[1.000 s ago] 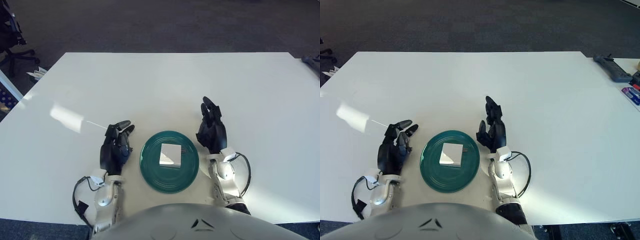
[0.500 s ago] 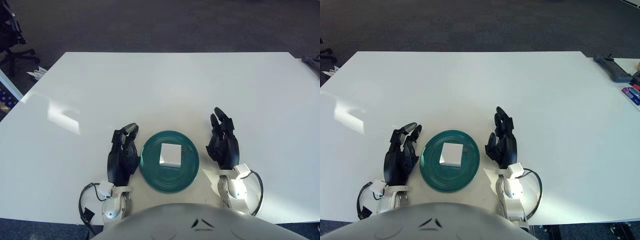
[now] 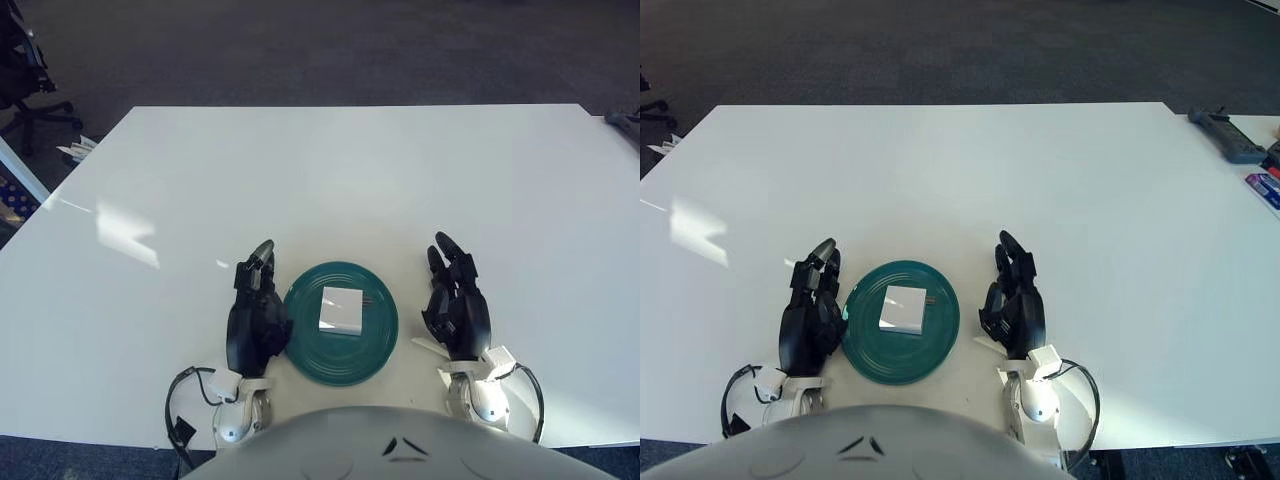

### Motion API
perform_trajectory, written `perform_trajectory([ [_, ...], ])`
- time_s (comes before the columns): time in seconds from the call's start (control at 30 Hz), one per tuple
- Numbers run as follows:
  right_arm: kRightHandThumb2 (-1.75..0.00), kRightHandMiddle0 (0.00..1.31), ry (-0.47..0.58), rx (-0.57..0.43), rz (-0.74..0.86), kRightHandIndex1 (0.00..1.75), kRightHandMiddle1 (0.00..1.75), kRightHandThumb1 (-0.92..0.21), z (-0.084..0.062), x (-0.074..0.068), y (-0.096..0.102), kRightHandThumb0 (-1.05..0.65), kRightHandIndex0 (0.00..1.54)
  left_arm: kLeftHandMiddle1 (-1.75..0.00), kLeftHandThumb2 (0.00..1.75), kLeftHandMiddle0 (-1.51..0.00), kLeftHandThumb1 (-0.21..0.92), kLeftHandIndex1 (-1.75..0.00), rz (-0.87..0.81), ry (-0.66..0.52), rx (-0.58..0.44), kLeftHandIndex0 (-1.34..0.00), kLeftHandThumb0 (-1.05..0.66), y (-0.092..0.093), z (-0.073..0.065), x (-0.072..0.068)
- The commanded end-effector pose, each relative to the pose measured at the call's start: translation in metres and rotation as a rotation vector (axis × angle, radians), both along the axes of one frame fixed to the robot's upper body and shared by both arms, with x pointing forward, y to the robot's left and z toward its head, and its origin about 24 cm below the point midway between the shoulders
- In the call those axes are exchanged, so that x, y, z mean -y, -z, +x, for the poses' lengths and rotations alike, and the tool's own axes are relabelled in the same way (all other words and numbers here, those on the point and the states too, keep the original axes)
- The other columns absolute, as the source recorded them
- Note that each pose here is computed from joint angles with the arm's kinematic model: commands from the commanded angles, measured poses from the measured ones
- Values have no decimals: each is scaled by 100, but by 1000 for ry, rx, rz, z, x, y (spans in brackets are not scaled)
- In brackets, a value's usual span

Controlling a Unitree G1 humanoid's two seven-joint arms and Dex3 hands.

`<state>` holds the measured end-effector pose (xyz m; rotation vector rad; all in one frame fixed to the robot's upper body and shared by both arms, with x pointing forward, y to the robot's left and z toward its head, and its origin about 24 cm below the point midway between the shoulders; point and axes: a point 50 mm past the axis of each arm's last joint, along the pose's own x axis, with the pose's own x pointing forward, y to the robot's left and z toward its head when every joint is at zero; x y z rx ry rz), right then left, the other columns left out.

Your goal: Put the charger into the plate.

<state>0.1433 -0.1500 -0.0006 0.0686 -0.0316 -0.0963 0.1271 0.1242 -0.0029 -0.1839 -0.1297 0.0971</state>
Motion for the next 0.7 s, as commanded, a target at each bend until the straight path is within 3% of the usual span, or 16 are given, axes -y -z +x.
perform_trajectory([
  [0.0,-85,0,14,-245,-31,0,40,-92,-25,11,33,-75,13,-1,86,-15,92,-54,-56,-18,-153,0,-99,27,-16,6],
  [0.67,-84,0,-26,-292,-34,0,46,-92,-14,12,22,-73,12,-1,87,-17,92,-56,-95,-24,-134,0,-97,11,-17,12],
])
